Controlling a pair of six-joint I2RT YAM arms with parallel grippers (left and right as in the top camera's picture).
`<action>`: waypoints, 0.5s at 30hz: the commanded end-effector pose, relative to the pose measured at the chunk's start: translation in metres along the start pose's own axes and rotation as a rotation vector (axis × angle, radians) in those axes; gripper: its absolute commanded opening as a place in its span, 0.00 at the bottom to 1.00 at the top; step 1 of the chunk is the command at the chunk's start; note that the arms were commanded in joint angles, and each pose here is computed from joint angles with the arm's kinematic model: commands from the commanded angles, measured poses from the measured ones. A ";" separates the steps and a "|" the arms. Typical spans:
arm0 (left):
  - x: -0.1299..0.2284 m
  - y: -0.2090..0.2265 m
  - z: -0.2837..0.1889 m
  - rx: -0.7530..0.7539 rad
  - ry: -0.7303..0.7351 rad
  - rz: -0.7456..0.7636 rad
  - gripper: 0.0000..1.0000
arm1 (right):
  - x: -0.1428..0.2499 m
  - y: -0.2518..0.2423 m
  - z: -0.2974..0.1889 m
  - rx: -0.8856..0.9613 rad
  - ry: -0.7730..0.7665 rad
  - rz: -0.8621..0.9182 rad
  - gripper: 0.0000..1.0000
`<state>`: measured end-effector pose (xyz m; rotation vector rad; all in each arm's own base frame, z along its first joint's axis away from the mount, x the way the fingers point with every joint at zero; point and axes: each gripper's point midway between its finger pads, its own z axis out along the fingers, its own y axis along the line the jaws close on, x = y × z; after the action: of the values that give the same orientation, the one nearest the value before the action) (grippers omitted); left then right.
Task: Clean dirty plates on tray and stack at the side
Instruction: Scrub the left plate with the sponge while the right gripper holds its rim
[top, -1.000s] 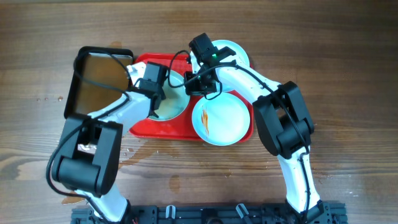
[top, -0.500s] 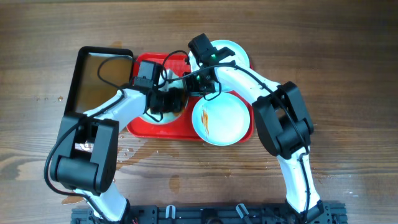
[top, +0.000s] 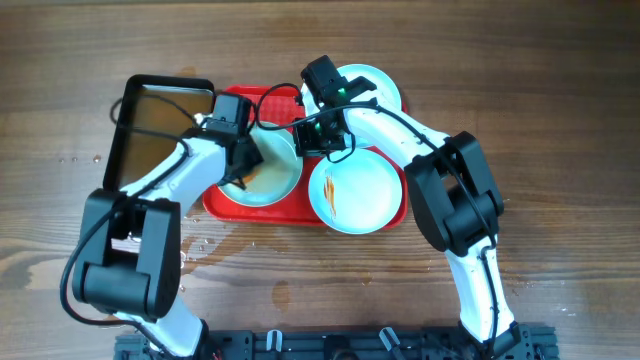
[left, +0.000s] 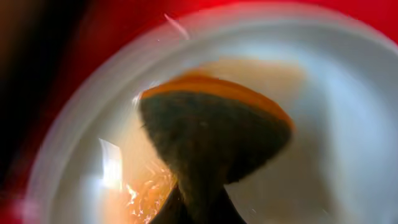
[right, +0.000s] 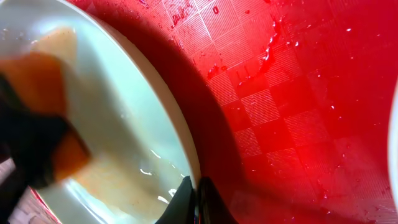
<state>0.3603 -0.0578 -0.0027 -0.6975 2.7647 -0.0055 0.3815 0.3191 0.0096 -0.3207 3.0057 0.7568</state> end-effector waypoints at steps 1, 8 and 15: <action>0.014 0.060 0.033 -0.285 -0.007 -0.010 0.04 | 0.004 -0.005 0.010 -0.003 0.021 0.007 0.04; 0.035 0.033 0.035 -0.137 0.125 -0.016 0.04 | 0.004 -0.005 0.010 -0.003 0.022 0.007 0.04; 0.128 0.010 -0.001 0.082 0.624 0.033 0.04 | 0.004 -0.005 0.010 -0.002 0.025 0.009 0.04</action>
<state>0.3213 -0.0607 -0.0041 -0.7436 2.9758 -0.0062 0.3816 0.3214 0.0102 -0.3264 2.9993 0.7650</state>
